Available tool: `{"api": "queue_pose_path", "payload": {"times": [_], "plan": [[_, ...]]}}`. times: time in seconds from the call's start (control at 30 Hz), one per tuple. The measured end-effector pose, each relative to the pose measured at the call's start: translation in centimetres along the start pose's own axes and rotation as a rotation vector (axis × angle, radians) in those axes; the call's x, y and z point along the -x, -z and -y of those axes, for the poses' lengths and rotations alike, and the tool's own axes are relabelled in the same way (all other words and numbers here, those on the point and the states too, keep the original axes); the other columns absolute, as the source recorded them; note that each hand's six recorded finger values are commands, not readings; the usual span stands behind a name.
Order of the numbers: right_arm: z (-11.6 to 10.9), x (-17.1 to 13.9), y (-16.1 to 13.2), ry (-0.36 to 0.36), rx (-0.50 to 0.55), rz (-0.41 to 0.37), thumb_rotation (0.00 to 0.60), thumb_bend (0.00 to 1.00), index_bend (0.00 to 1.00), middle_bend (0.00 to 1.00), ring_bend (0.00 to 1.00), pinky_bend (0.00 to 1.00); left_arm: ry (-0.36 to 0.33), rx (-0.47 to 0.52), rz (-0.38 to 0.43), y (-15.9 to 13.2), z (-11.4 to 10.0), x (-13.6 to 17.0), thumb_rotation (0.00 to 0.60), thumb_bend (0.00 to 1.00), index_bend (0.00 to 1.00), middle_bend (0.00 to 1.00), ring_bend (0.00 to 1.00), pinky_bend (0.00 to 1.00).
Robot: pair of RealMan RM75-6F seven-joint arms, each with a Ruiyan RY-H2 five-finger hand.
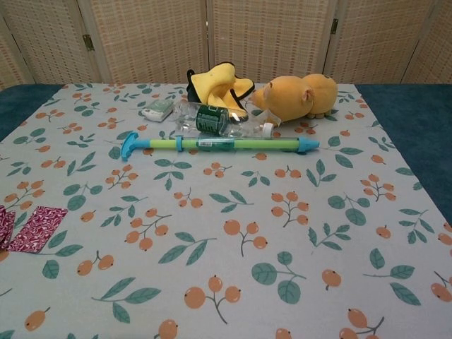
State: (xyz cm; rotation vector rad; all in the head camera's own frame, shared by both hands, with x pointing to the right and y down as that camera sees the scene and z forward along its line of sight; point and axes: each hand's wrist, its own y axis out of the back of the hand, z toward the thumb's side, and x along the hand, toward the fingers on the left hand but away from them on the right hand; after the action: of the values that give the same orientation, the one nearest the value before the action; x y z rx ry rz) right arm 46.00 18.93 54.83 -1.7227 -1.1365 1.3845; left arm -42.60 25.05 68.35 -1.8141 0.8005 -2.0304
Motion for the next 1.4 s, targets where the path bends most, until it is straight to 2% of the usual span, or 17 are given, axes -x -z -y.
{"api": "queue_pose_path", "payload": {"times": [1.17, 1.4], "plan": [[0.1, -0.2, 0.2, -0.001, 0.002, 0.008, 0.4, 0.52, 0.0, 0.0, 0.0, 0.0, 0.039, -0.013, 0.003, -0.6, 0.6, 0.0, 0.597, 0.29, 0.15, 0.0, 0.0, 0.0], [0.0, -0.2, 0.2, 0.001, 0.001, 0.007, 0.4, 0.52, 0.0, 0.0, 0.0, 0.0, -0.006, -0.038, 0.07, -2.1, -0.2, 0.2, 0.598, 0.29, 0.15, 0.0, 0.0, 0.0]]}}
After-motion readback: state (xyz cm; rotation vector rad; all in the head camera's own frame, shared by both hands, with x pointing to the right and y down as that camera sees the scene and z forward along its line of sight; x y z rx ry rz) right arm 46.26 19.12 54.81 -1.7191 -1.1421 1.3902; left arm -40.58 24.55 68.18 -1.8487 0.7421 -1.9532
